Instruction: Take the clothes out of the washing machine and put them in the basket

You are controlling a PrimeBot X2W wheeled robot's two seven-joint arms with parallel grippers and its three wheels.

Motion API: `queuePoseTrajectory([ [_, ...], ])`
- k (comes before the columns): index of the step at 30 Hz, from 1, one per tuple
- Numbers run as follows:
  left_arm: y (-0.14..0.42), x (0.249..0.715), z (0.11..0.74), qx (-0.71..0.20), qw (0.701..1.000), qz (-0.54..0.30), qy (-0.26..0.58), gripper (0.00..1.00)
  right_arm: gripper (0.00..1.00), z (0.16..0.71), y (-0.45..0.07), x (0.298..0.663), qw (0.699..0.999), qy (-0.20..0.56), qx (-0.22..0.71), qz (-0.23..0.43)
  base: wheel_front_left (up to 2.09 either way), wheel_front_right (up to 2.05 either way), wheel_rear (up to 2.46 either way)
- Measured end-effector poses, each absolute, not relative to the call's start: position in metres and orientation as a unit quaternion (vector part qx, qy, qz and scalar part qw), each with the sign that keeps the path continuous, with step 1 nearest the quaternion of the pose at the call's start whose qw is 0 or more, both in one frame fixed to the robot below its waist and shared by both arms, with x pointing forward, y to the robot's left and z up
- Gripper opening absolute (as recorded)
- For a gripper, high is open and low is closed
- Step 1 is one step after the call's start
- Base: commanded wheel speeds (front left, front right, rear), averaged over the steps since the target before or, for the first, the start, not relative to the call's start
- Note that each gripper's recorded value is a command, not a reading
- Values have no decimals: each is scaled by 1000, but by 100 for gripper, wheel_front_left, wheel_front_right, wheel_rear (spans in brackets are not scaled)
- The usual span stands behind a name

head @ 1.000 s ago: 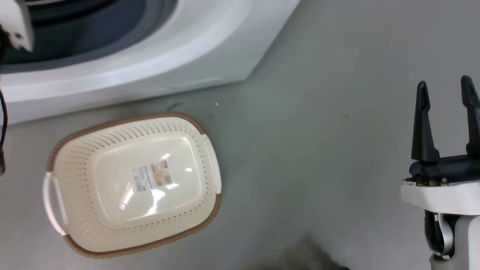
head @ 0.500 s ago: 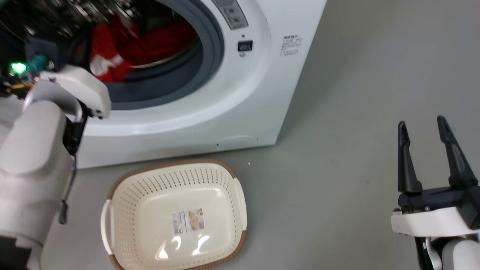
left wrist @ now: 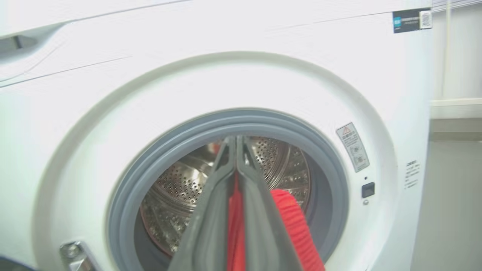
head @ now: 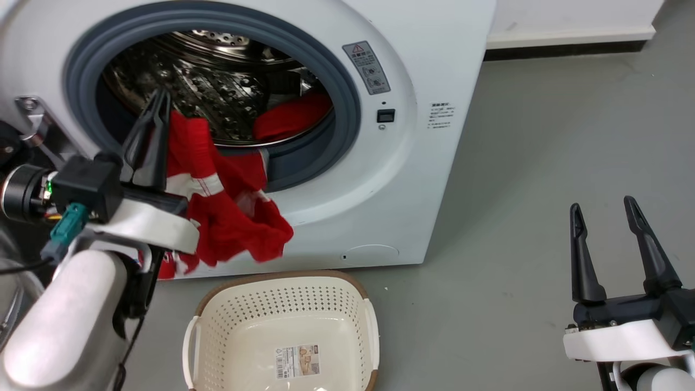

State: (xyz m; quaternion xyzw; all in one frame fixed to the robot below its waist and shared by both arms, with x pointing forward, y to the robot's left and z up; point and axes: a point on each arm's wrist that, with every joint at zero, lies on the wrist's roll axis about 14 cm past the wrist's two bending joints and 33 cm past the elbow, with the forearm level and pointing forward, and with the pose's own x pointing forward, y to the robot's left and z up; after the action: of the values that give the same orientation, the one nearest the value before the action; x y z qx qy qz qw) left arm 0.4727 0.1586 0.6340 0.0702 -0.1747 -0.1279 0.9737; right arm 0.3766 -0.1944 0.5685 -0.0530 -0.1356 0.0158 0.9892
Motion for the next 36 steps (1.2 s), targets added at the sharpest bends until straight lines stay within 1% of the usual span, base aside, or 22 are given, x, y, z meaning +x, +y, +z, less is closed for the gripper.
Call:
queuePoseTrajectory([
  [1, 158, 467, 638, 69, 973, -127, -178, 0, 100, 569, -193, 377, 989, -137, -52, 18, 0, 0, 0],
  [2, 155, 451, 642, 67, 973, -132, -178, 0, 100, 571, -189, 379, 989, -140, -50, 24, 0, 0, 0],
  [6, 146, 436, 632, 63, 975, -147, -155, 0, 100, 569, -185, 382, 989, -138, -49, 31, 0, 0, 0],
  [12, 133, 423, 589, 51, 980, -175, -80, 0, 100, 561, -181, 388, 990, -128, -47, 36, 0, 0, 0],
  [19, 124, 417, 506, 42, 977, -203, 49, 0, 100, 550, -178, 399, 991, -114, -50, 41, 0, 0, 0],
  [20, 125, 415, 475, 44, 973, -208, 91, 0, 100, 547, -178, 403, 992, -111, -51, 41, 0, 0, 0],
  [23, 123, 412, 430, 48, 964, -218, 146, 0, 100, 541, -181, 410, 992, -104, -54, 39, 0, 0, 0],
  [31, 117, 428, 340, 53, 941, -224, 248, 0, 100, 519, -190, 431, 994, -79, -64, 28, 0, 0, 0],
  [36, 110, 439, 293, 57, 925, -234, 293, 0, 100, 498, -197, 443, 996, -56, -68, 21, 0, 0, 0],
])
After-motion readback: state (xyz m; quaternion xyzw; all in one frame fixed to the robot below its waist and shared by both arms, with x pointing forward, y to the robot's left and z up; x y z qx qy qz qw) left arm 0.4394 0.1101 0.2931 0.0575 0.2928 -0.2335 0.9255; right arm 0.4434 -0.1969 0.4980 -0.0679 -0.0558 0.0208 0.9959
